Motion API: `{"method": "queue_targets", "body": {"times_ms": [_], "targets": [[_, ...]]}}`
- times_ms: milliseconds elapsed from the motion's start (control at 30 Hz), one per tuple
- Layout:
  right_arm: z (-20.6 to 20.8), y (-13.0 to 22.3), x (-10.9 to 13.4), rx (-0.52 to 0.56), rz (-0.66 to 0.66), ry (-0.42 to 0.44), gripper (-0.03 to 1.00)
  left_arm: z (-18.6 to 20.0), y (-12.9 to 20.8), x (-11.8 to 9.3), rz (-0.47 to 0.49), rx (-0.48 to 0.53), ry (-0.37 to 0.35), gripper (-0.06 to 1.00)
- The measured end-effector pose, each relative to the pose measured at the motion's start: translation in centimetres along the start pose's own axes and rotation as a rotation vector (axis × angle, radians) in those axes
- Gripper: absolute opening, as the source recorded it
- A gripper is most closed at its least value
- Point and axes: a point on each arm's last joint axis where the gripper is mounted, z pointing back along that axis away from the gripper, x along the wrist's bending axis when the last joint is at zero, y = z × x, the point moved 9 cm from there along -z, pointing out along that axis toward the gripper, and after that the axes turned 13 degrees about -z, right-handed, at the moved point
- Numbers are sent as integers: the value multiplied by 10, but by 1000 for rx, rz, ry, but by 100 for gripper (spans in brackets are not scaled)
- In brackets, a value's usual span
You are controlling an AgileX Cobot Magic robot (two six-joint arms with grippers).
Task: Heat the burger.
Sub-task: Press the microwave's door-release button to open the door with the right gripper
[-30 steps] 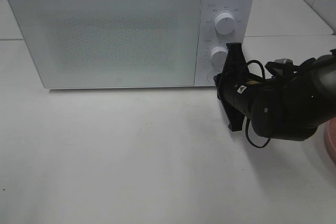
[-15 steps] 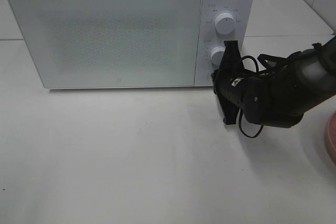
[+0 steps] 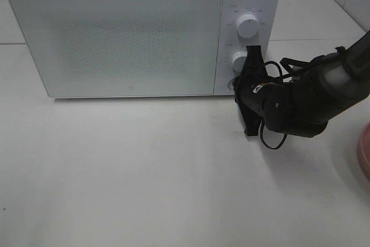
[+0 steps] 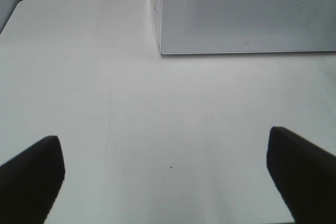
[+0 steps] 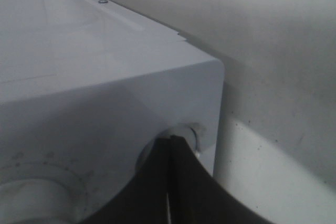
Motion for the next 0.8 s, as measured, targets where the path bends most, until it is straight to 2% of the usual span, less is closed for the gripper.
{"method": "queue_targets", "body": {"times_ms": [533,800], "targets": [[-5,3,7,-15,-17,-37,1,0,0,0,0,0,0,99],[-17,6,3,-46,-21,-48,1,0,0,0,0,0,0,99]]}}
